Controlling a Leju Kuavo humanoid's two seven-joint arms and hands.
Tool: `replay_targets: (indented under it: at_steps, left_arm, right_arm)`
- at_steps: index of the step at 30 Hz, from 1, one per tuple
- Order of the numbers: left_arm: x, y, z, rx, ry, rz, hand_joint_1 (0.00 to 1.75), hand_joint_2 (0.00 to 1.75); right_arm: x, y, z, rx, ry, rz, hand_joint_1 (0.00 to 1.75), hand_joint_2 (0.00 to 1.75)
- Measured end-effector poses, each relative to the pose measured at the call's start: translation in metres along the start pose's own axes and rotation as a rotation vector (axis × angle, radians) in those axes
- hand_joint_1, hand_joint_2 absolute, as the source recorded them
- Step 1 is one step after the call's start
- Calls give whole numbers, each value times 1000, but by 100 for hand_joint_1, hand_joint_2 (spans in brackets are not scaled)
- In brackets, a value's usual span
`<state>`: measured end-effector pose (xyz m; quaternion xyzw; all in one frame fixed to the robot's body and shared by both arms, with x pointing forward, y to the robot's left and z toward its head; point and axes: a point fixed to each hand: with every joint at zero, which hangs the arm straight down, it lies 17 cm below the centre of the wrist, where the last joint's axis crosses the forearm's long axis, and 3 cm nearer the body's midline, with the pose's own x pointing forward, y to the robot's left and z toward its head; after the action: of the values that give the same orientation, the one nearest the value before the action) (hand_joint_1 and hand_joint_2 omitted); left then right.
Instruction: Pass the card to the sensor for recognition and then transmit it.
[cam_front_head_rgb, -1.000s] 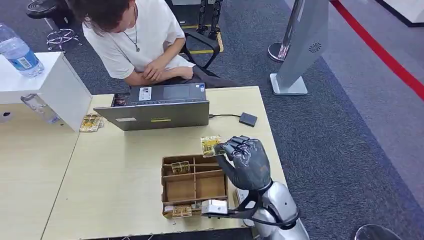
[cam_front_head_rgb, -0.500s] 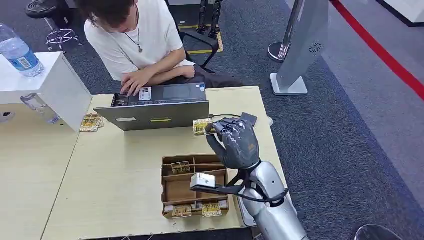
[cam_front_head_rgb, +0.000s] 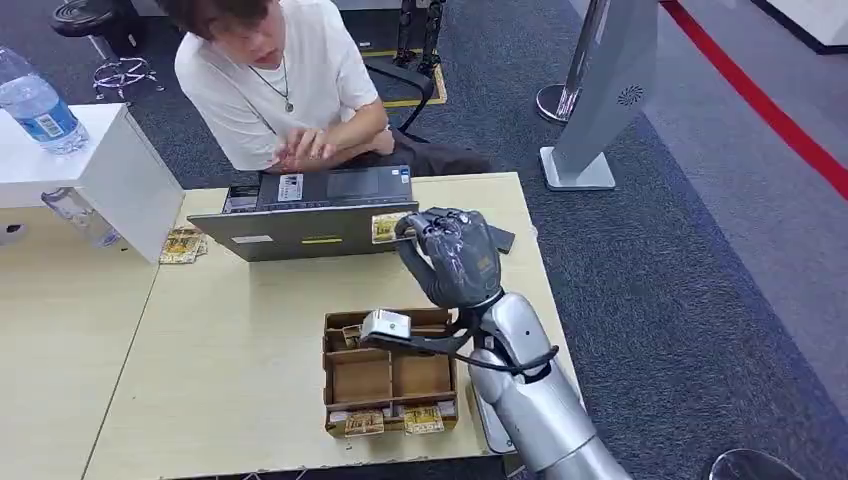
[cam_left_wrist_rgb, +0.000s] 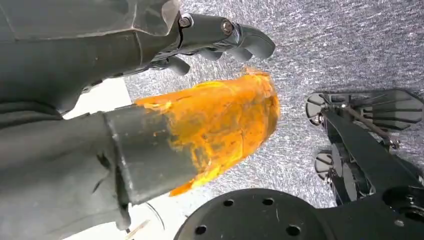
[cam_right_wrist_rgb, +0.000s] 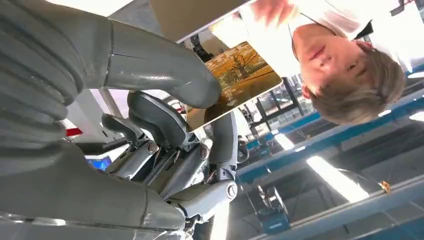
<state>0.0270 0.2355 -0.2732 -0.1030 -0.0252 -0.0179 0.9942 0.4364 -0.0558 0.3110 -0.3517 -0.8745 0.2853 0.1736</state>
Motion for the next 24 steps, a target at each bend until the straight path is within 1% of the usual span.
replay_targets:
  at_steps: [17,18,24]
  left_arm:
    - [-2,1,1,-5,5,-15,0,0]
    - [-2,1,1,-5,5,-15,0,0]
    - [-3,3,1,-2,7,-20,0,0]
  right_arm:
    - [-22,29,-17,71,60,24,175,175]
    - [-23,30,-17,76,64,24,0,175]
    - [-25,36,-17,90,69,24,0,175]
